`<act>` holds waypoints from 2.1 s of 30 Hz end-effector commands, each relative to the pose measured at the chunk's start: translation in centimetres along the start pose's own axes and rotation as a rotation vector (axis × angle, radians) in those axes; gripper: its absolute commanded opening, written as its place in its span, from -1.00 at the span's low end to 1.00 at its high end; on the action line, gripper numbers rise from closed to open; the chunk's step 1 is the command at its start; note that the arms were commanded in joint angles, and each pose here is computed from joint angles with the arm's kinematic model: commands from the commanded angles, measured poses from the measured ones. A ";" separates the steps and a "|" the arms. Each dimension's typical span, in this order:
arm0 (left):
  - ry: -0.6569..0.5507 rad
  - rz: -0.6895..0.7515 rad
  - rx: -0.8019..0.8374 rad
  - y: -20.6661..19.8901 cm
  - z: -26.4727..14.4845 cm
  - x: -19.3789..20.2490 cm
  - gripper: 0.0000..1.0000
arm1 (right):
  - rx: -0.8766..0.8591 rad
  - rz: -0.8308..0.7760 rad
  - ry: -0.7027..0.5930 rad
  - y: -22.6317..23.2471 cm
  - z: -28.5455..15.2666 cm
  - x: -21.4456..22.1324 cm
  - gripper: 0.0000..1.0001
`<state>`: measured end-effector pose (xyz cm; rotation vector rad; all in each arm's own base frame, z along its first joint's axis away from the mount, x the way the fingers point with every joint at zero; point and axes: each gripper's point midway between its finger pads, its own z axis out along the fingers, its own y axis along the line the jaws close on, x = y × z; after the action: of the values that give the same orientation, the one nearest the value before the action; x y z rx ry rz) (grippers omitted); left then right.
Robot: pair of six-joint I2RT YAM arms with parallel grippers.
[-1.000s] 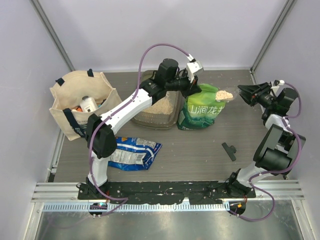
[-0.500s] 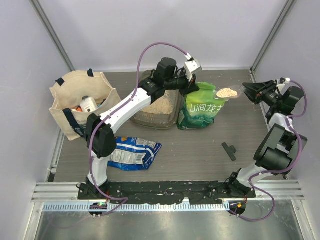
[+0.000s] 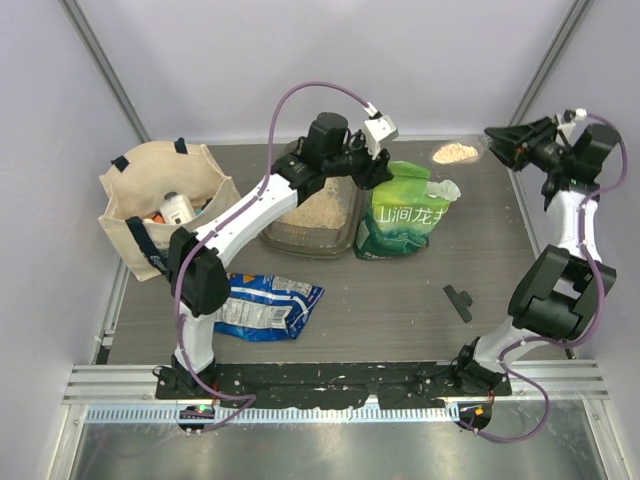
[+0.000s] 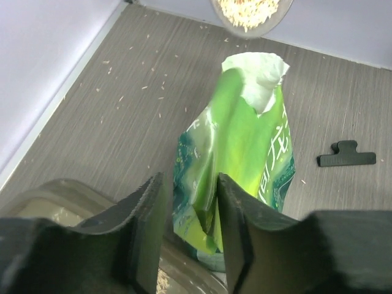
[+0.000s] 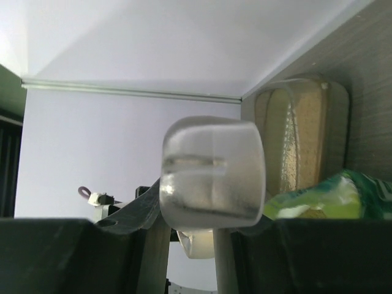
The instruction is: Fill the litter box with clean litter
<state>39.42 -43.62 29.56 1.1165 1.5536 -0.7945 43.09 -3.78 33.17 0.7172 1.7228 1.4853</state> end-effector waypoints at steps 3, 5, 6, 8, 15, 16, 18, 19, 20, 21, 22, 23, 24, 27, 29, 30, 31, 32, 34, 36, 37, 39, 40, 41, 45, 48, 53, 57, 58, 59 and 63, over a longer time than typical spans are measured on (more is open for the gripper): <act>0.003 0.016 -0.128 2.0 -6.2 -2.8 0.07 | -0.013 -0.084 0.125 4.7 5.8 1.2 -0.98; 0.029 0.001 -0.139 1.5 -8.4 -2.1 0.14 | -0.004 -0.084 0.162 4.5 7.6 1.9 -0.98; 0.051 -0.001 -0.160 1.9 -9.5 -1.4 0.17 | -0.014 -0.098 0.198 4.7 9.4 2.6 -0.98; 0.090 -0.019 -0.192 1.9 -11.1 0.4 0.24 | -0.018 -0.113 0.241 4.7 11.4 3.8 -0.98; 0.136 0.002 -0.268 0.5 -17.2 1.8 0.34 | -0.069 -0.224 0.410 4.2 20.1 10.4 -0.98; 0.143 0.002 -0.271 0.4 -17.5 2.1 0.34 | -0.082 -0.239 0.462 4.2 21.6 13.4 -0.98; 0.152 0.000 -0.279 0.3 -17.8 2.6 0.34 | -0.083 -0.290 0.483 2.3 23.4 14.3 -0.98; 0.143 0.003 -0.285 0.3 -18.1 2.4 0.34 | -0.071 -0.309 0.492 1.6 24.1 15.1 -0.98; 0.142 -0.002 -0.288 0.2 -18.2 2.5 0.34 | -0.055 -0.326 0.501 -0.2 25.0 15.2 -0.98; 0.138 -0.001 -0.291 0.2 -18.3 2.5 0.34 | -0.066 -0.392 0.489 -0.2 25.5 15.0 -0.98; 0.130 0.001 -0.296 0.2 -18.5 2.3 0.34 | -0.028 -0.395 0.489 -1.3 25.7 14.8 -0.98; 0.127 0.000 -0.297 0.2 -18.5 2.4 0.34 | -0.022 -0.438 0.461 -1.1 26.3 14.2 -0.98; 0.121 0.004 -0.301 0.2 -18.7 2.3 0.34 | -0.003 -0.452 0.462 -2.3 26.8 14.1 -0.98; 0.111 0.006 -0.305 -0.1 -19.2 2.3 0.34 | 0.042 -0.543 0.432 -3.0 27.4 13.5 -0.98; 0.103 0.007 -0.309 -0.3 -19.6 2.4 0.34 | 0.060 -0.600 0.417 -3.0 27.7 13.6 -0.98; 0.103 0.005 -0.311 -0.4 -19.7 2.5 0.34 | 0.071 -0.619 0.404 -2.8 27.6 13.5 -0.98; 0.105 0.000 -0.310 -0.4 -19.7 2.7 0.35 | 0.080 -0.631 0.391 -2.9 27.7 13.3 -0.98; 0.101 0.004 -0.311 -0.5 -19.9 2.7 0.35 | 0.082 -0.650 0.381 -2.8 27.8 13.2 -0.98; 0.100 0.001 -0.314 -0.5 -20.0 2.8 0.35 | 0.098 -0.678 0.355 -2.8 28.0 12.7 -0.98; 0.093 0.002 -0.316 -0.5 -20.0 2.8 0.35 | 0.121 -0.717 0.318 -2.8 28.2 11.9 -0.98; 0.093 -0.002 -0.316 -0.5 -20.0 2.9 0.34 | 0.122 -0.734 0.299 -2.5 28.3 11.6 -0.98; 0.090 -0.004 -0.312 -0.6 -19.9 2.9 0.35 | 0.129 -0.771 0.263 -2.3 28.6 10.9 -0.98; 0.085 -0.003 -0.310 -0.6 -20.0 2.7 0.35 | 0.131 -0.782 0.251 -2.2 28.6 10.6 -0.98; 0.085 -0.006 -0.310 -0.6 -19.9 2.7 0.35 | 0.126 -0.798 0.239 -1.8 28.8 10.5 -0.98; 0.079 -0.004 -0.305 -0.6 -19.8 2.5 0.35 | 0.116 -0.868 0.198 -0.9 29.5 10.1 -0.98; 0.074 -0.008 -0.305 -0.6 -19.7 2.4 0.35 | 0.099 -0.927 0.161 0.4 30.0 9.9 -0.98; 0.073 -0.008 -0.302 -0.5 -19.5 2.4 0.36 | 0.096 -1.079 0.069 3.3 30.5 9.7 -0.98; 0.073 0.013 -0.258 -0.9 -19.0 2.2 0.36 | 0.066 -1.247 -0.018 7.8 29.6 9.6 -0.98; 0.073 0.015 -0.245 -1.0 -18.9 2.2 0.36 | 0.056 -1.263 -0.046 9.0 29.2 9.3 -0.98; 0.078 0.016 -0.234 -0.9 -18.5 2.3 0.36 | 0.044 -1.276 -0.074 10.2 28.8 9.0 -0.98; 0.040 0.051 -0.156 -1.2 -16.7 0.8 0.36 | 0.024 -1.324 -0.172 15.2 25.7 7.6 -0.98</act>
<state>31.55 -26.44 30.04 1.0003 1.7320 -0.5469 62.40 23.00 29.96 -0.3145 1.8298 0.5760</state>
